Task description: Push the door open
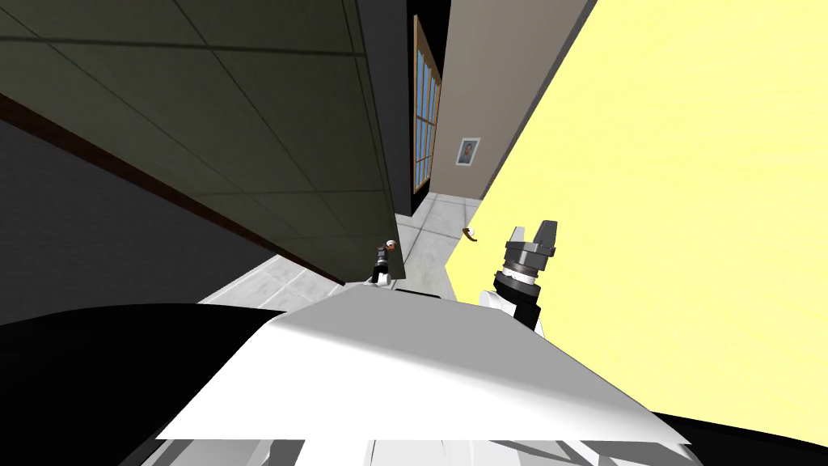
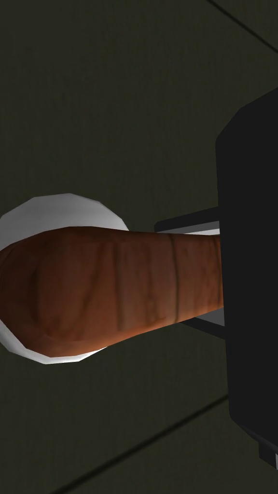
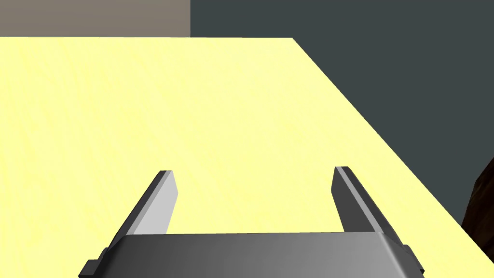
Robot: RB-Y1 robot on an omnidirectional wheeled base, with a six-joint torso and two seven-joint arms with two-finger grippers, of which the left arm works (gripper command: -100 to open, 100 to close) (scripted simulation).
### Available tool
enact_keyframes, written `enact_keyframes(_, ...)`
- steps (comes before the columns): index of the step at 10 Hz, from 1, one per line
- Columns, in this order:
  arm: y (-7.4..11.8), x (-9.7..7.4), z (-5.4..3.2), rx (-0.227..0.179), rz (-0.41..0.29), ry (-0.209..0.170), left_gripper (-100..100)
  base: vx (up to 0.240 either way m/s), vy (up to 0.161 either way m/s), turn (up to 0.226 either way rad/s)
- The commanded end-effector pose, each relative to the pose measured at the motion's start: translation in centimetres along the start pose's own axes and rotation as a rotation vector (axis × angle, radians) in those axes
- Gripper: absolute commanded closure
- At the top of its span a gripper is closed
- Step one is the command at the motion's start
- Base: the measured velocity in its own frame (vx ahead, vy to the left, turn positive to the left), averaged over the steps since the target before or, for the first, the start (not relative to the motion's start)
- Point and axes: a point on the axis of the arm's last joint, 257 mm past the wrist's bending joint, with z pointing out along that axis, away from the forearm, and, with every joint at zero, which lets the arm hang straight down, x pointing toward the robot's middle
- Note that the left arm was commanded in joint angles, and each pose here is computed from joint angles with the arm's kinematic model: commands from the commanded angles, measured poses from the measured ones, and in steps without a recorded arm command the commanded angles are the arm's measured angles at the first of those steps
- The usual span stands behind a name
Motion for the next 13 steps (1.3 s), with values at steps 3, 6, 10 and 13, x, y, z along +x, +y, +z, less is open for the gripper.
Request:
enact_keyframes(3,-0.4,-0.5,0.29,0.010,-0.011,-0.031,100,0.193,-0.050,0.060)
enact_keyframes(6,-0.5,-2.6,0.52,0.015,0.005,-0.062,100,0.130,-0.002,0.036)
enact_keyframes(10,-0.8,-4.7,0.72,0.022,0.017,-0.106,100,0.194,0.003,0.041)
enact_keyframes(13,-1.0,-6.8,0.78,0.027,0.025,-0.154,100,0.132,0.024,0.041)
